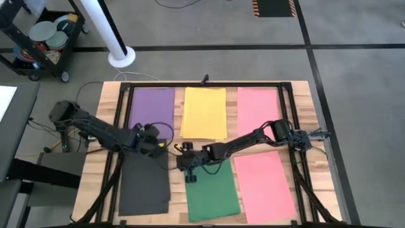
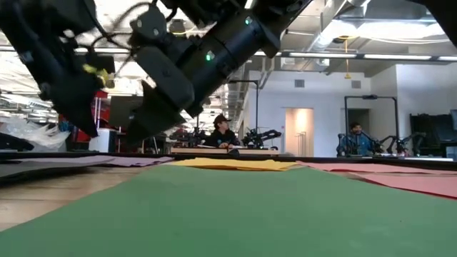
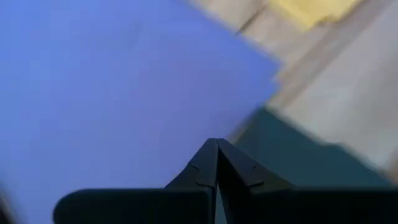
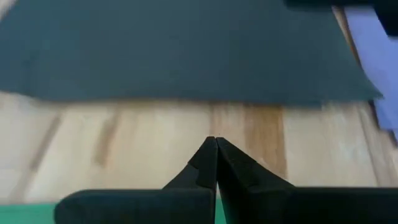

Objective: Organize paper
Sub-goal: Adjust the black paper

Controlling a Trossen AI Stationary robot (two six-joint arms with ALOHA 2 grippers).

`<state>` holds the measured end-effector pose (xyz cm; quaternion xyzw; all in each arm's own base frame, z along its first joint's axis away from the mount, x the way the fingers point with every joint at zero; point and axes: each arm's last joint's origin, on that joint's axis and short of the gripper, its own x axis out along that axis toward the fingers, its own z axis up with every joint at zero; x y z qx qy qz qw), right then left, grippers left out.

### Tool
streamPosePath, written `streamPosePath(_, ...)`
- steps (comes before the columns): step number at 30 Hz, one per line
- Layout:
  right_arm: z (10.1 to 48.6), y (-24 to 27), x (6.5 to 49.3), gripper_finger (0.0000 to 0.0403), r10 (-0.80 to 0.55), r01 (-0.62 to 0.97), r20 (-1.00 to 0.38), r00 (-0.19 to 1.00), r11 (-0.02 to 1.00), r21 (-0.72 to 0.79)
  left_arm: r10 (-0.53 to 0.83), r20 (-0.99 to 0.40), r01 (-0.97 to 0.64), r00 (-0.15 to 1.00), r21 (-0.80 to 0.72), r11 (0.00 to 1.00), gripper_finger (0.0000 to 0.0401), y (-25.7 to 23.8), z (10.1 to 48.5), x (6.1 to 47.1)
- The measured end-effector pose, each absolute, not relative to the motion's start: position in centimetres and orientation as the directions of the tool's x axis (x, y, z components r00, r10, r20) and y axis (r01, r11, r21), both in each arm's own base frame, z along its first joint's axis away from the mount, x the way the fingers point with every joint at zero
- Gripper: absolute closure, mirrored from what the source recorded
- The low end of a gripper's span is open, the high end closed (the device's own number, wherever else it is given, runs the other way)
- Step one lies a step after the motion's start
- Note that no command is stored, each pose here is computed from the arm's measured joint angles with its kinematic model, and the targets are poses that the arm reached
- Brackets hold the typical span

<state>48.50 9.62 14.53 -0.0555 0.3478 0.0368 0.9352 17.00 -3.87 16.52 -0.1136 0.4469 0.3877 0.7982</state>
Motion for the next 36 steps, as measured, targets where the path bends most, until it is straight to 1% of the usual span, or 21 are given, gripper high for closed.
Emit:
streamPosePath(2,14.8,9.8,48.6,0.0403,0.039,-0.110,-0.633,0.773,0.991,-0.074,0.515,-0.815,-0.726,0.265,0.183,0.663,0.0401,-3.0,16.0,17.0)
streamPosePath(3,14.8,9.8,48.7,0.0403,0.052,-0.119,-0.627,0.777,0.991,-0.066,0.513,-0.815,-0.731,0.268,0.175,0.660,0.0401,-2.6,15.8,17.1)
streamPosePath(6,15.0,9.6,48.9,0.0403,0.064,-0.123,-0.610,0.790,0.991,-0.055,0.493,-0.816,-0.717,0.302,0.147,0.681,0.0401,-1.8,15.2,17.7)
streamPosePath(9,15.1,9.3,49.0,0.0403,0.061,-0.116,-0.599,0.799,0.992,-0.054,0.440,-0.818,-0.686,0.370,0.078,0.723,0.0401,-1.1,14.9,18.5)
streamPosePath(10,15.1,9.3,49.0,0.0403,0.060,-0.116,-0.601,0.797,0.992,-0.055,0.424,-0.824,-0.679,0.376,0.067,0.732,0.0401,-0.9,14.8,18.6)
streamPosePath(17,14.7,9.7,48.6,0.0403,0.061,-0.145,-0.640,0.766,0.986,-0.079,0.435,-0.845,-0.698,0.312,0.107,0.708,0.0401,0.3,13.6,17.7)
streamPosePath(22,14.6,10.1,48.4,0.0403,0.064,-0.158,-0.658,0.751,0.984,-0.085,0.379,-0.860,-0.682,0.343,0.050,0.730,0.0401,0.3,13.1,17.6)
streamPosePath(28,14.5,10.0,48.4,0.0403,0.063,-0.157,-0.663,0.746,0.984,-0.083,0.367,-0.847,-0.667,0.385,0.020,0.745,0.0401,0.0,13.2,18.0)
streamPosePath(36,14.5,10.0,48.3,0.0403,0.061,-0.156,-0.667,0.743,0.984,-0.083,0.331,-0.855,-0.639,0.398,0.000,0.769,0.0401,-0.6,13.2,18.0)
